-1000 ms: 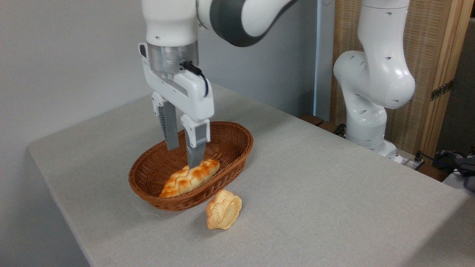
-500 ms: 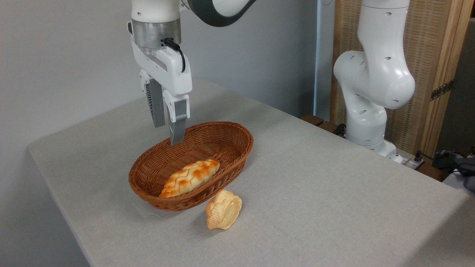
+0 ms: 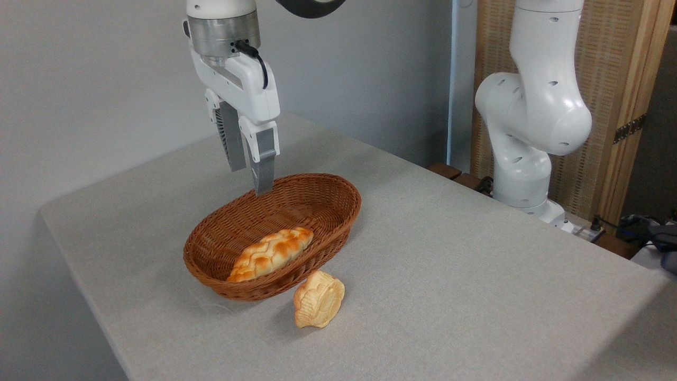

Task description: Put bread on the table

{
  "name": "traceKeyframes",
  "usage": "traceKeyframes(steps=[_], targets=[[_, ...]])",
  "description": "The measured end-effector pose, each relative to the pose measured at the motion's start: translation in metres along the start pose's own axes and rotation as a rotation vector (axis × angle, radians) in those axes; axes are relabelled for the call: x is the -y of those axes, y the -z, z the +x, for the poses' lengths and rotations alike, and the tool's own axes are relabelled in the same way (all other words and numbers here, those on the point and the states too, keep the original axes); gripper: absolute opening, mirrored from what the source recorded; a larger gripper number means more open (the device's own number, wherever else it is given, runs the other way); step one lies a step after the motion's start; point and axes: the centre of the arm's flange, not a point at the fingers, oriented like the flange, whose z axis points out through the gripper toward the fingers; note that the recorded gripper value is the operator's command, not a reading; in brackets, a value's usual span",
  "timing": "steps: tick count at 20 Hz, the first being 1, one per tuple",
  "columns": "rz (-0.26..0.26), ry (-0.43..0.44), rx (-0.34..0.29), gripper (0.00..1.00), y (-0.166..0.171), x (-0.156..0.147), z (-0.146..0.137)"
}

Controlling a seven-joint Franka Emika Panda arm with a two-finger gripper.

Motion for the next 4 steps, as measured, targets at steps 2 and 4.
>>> traceKeyframes(steps=[2,4], targets=[[-0.006,0.006,0.008,1.0,-0.0009,0.0004,-0.0016],[-0.009,0.028,0.012,1.0,-0.0012,0.0008,-0.0026]])
